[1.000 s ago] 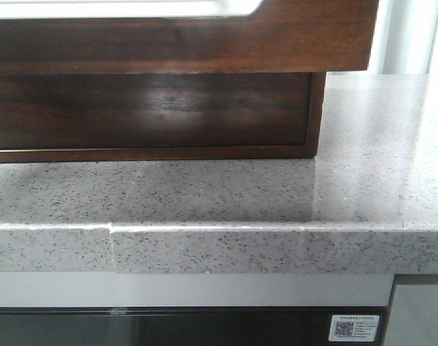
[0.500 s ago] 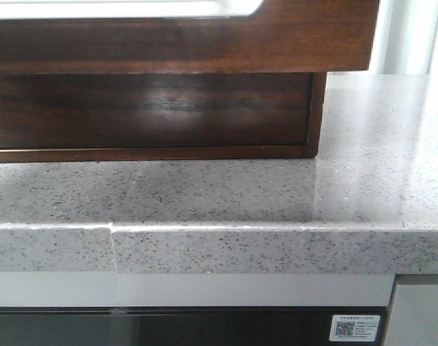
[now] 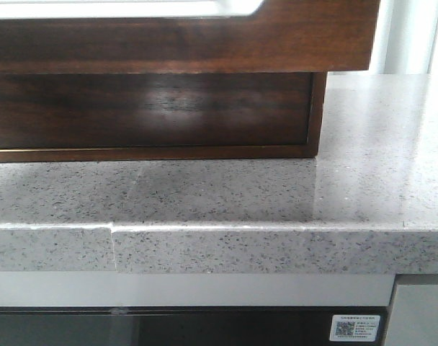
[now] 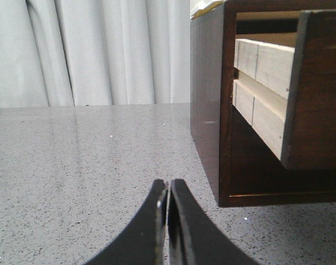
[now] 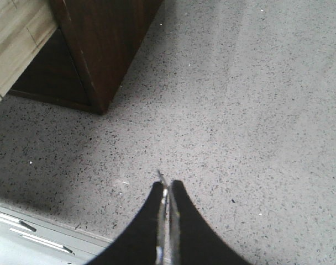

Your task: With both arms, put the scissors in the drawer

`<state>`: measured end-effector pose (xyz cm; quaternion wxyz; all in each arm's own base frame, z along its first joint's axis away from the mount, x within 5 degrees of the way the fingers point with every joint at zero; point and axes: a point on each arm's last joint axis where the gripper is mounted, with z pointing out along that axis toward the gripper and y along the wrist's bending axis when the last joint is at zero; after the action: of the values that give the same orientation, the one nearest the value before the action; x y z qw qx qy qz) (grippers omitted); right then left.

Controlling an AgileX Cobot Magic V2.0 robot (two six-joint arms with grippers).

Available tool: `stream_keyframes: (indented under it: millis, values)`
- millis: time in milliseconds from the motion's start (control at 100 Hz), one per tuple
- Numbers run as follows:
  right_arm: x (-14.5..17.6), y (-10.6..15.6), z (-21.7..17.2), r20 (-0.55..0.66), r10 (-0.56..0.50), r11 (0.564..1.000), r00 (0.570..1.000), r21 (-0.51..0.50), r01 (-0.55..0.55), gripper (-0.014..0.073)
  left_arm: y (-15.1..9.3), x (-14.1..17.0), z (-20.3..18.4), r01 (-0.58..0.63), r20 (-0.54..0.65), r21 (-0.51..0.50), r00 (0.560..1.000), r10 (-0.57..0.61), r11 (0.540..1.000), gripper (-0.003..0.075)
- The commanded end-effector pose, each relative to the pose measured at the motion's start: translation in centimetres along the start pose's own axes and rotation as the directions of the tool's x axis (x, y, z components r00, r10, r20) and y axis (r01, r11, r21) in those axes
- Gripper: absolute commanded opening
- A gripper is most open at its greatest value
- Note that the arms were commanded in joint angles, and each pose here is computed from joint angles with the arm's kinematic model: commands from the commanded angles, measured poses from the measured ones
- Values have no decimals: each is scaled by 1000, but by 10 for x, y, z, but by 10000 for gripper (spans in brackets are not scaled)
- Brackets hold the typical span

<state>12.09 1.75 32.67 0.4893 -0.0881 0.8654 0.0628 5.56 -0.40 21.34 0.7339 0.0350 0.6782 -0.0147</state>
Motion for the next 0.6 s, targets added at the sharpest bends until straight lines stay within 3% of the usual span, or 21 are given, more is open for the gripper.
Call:
stream_keyframes:
  millis: [0, 180, 300, 370, 460, 590]
  values:
    - [-13, -2, -5, 94, -3, 1000, 996, 30, 0, -69, 0, 2, -2, 23, 79, 1, 997, -23, 1000, -20]
    - [-12, -2, -5, 94, -3, 1000, 996, 30, 0, -69, 0, 2, -2, 23, 79, 1, 997, -23, 1000, -20]
    - [3, -2, -16, 195, -17, 997, 981, 75, 2, -69, 0, 2, -2, 23, 79, 1, 997, -23, 1000, -20]
    - [22, -3, -21, 300, -28, 993, 954, 121, -9, -69, 0, 2, -2, 23, 79, 1, 997, -23, 1000, -20]
    - [48, -3, -29, 457, -55, 984, 888, 174, -29, -69, 0, 2, -2, 23, 79, 1, 997, -23, 1000, -20]
    - [83, -2, -31, 574, -83, 977, 814, 208, -47, -69, 0, 2, -2, 23, 79, 1, 997, -23, 1000, -20]
